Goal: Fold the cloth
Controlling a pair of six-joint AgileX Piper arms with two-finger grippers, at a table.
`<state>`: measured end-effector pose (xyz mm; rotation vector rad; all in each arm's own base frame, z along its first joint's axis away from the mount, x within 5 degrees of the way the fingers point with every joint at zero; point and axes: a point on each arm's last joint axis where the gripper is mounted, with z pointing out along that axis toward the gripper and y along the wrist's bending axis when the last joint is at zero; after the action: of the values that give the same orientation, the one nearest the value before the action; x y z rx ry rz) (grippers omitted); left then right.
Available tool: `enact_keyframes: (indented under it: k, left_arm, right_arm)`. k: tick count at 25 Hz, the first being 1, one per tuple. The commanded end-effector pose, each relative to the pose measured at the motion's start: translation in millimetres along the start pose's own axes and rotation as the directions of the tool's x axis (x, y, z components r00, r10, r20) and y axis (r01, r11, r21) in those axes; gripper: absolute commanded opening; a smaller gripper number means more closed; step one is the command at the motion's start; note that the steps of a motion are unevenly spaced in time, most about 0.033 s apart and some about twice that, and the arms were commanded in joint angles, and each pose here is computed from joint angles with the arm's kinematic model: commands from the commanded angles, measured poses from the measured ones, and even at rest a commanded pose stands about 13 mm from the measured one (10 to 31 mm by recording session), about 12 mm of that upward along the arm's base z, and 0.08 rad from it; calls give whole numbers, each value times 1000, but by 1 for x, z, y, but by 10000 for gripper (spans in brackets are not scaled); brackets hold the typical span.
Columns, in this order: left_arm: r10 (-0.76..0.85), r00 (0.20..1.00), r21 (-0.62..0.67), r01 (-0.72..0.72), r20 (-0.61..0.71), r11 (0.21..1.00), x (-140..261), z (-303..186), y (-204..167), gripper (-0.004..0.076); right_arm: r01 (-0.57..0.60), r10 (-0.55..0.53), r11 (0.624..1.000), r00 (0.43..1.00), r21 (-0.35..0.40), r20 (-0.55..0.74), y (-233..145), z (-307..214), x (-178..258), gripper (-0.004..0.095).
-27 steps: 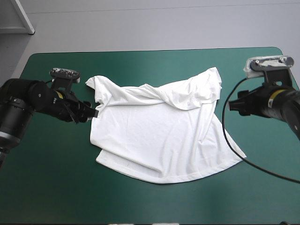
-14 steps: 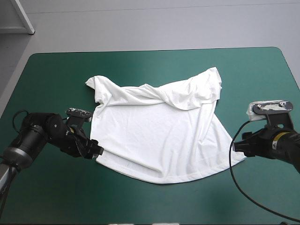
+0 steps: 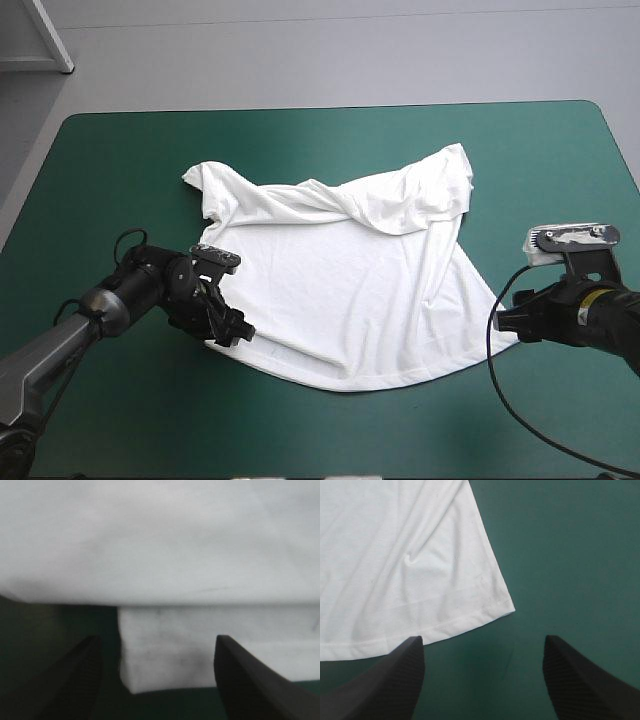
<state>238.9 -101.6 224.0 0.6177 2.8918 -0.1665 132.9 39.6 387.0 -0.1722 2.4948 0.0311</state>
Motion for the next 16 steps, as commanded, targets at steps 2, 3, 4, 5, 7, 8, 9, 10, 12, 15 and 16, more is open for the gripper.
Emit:
enact_keyframes:
  k: [2,3,4,5,7,8,9,10,12,15,16]
  left_arm:
    - [-11,1000,4,11,5,1000,-6,2,-12,473]
    - [-19,1000,7,19,0,1000,-6,4,-14,472]
    - [-23,1000,8,23,-4,1000,-6,5,-15,465]
    - [-22,1000,8,22,-10,1000,-3,7,-15,446]
    - [-34,999,6,34,-24,999,2,14,-15,404]
    - [-44,998,5,44,-34,999,5,16,-15,381]
    - [-58,997,5,58,-48,998,9,19,-14,342]
    - [-68,996,5,69,-61,998,12,22,-14,292]
    - [-80,993,2,81,-87,997,18,26,-14,169]
    - [-83,989,-1,83,-119,997,27,32,-13,-9]
    - [-83,988,-2,83,-127,997,29,34,-13,-6]
  right_arm:
    - [-3,3,1000,999,13,33,-3,-8,-2,630]
    - [8,-9,1000,999,12,35,-3,-8,-2,630]
    - [21,-21,1000,999,14,40,-3,-8,-3,630]
    - [41,-42,999,998,19,43,-3,-8,-3,630]
    - [44,-45,999,998,22,44,-4,-8,-3,630]
    - [44,-45,999,998,22,44,-4,-8,-3,630]
    - [44,-45,999,998,22,44,-4,-8,-3,630]
    - [45,-46,999,998,22,43,-3,-7,-4,630]
    - [48,-49,999,998,21,46,-3,-4,-3,630]
    - [61,-62,998,997,19,42,-1,7,-2,630]
    - [65,-66,998,997,19,32,0,12,0,629]
